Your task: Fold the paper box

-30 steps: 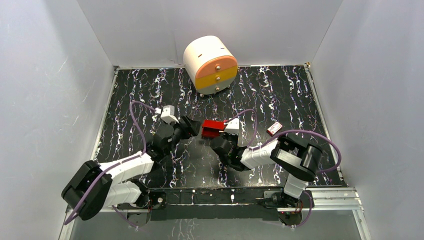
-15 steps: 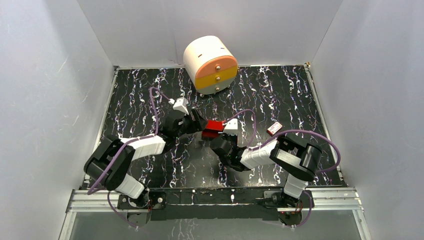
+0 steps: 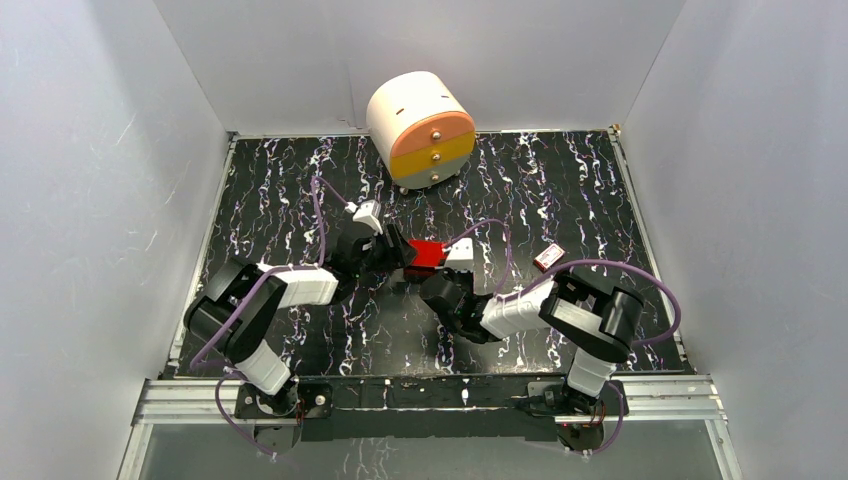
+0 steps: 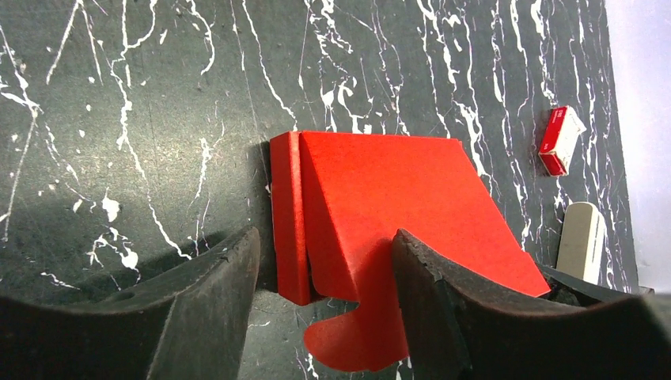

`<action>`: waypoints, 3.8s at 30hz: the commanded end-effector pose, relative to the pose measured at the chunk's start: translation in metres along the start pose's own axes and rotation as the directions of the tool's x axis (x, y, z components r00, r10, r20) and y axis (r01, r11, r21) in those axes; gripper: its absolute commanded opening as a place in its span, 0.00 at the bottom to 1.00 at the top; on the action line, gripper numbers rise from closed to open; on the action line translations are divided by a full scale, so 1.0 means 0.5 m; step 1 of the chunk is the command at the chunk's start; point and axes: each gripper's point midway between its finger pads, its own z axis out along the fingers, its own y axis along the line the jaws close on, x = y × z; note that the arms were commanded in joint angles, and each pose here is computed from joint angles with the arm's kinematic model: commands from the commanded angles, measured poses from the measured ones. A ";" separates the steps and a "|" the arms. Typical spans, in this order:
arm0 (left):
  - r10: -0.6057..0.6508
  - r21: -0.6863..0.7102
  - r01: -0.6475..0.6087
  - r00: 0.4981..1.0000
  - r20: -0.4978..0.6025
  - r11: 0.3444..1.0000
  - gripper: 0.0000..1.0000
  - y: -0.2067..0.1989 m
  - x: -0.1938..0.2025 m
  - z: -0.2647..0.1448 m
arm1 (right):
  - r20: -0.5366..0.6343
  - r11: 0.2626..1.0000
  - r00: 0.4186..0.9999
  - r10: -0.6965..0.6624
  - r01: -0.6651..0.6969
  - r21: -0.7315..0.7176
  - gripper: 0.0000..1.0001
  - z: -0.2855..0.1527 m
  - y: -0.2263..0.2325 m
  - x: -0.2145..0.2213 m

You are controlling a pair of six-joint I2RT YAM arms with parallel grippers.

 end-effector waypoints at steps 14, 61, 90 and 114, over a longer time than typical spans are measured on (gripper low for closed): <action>0.026 -0.095 -0.034 0.995 -0.093 0.995 0.53 0.058 0.054 0.021 | -0.101 0.994 0.995 -0.012 0.001 -0.111 0.72 -0.053 -0.004 -0.009; 0.038 -0.083 -0.057 0.976 -0.215 0.995 0.20 0.072 0.112 -0.012 | -0.459 0.867 0.844 0.276 -0.425 -0.260 0.51 0.030 -0.016 0.042; -0.164 -0.014 0.168 0.943 -0.290 0.986 0.32 -0.039 0.084 -0.071 | -0.476 0.855 0.826 0.302 -0.455 -0.247 0.49 0.031 -0.006 0.043; -0.182 -0.065 0.172 0.956 -0.229 0.983 0.34 -0.049 0.034 -0.083 | -0.473 0.854 0.834 0.283 -0.443 -0.272 0.49 0.031 -0.001 0.041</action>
